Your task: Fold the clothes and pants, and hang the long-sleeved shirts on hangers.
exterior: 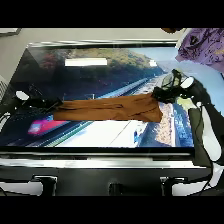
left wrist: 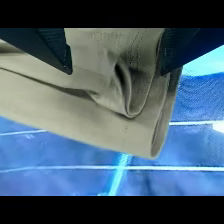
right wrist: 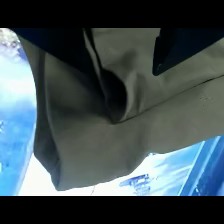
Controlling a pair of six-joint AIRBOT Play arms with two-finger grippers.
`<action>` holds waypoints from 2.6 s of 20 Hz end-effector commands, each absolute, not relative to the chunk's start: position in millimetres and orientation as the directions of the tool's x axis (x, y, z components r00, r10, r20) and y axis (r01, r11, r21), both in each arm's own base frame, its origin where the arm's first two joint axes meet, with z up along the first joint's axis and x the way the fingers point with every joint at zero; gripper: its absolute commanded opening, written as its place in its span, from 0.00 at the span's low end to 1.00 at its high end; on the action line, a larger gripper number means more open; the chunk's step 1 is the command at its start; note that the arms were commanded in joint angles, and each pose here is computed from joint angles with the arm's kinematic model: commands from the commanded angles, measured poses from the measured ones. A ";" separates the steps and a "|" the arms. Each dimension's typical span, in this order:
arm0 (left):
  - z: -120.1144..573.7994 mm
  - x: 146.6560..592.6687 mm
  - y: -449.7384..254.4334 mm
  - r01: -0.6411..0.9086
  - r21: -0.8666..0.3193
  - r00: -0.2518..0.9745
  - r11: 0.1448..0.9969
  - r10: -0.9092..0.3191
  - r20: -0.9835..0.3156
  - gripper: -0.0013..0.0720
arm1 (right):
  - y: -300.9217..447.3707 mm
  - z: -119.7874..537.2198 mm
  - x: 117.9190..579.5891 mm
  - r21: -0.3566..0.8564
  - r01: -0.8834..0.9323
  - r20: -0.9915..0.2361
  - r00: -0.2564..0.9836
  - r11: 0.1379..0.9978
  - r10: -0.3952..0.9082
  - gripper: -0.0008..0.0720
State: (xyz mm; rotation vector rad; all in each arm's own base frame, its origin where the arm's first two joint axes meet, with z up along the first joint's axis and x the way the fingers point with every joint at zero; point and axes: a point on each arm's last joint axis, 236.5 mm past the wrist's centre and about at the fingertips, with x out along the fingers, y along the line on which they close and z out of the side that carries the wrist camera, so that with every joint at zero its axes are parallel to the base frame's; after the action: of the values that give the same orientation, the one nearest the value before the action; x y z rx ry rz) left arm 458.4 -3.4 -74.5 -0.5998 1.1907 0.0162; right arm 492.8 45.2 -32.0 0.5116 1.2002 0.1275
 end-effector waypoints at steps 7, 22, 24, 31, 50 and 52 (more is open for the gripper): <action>16.3 477.1 6.4 -0.244 -0.452 0.498 0.858 -0.289 -0.818 0.95 | -43.6 -6.3 464.2 0.575 0.266 -0.815 0.276 0.774 0.510 0.81; 21.6 473.5 4.3 -0.272 -0.468 0.495 0.841 -0.294 -0.818 0.95 | 3.3 -93.8 461.2 0.751 0.272 -0.647 0.123 0.602 0.752 0.94; 21.5 473.5 4.4 -0.274 -0.468 0.495 0.840 -0.294 -0.818 0.95 | 20.9 -97.4 460.4 0.758 0.262 -0.636 0.093 0.598 0.766 0.94; 21.4 473.6 4.4 -0.275 -0.468 0.495 0.840 -0.294 -0.818 0.95 | 59.6 -108.8 457.8 0.721 0.173 -0.683 0.020 0.671 0.730 0.48; -23.9 460.1 -337.6 -0.065 -0.761 0.329 0.646 -0.706 -0.627 0.03 | -13.2 111.0 413.3 0.340 0.131 -0.897 0.344 0.931 0.278 0.05; -27.0 447.9 -389.9 -0.018 -0.783 0.263 0.622 -0.753 -0.604 0.03 | -12.0 128.8 406.6 0.335 0.123 -0.886 0.377 0.934 0.268 0.05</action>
State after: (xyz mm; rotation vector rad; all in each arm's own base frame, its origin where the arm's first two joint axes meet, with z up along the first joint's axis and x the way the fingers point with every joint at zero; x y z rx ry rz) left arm 466.6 -317.5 -20.8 -0.7431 1.1754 -0.4720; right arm 418.6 -5.1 102.7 0.4062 1.2390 0.1432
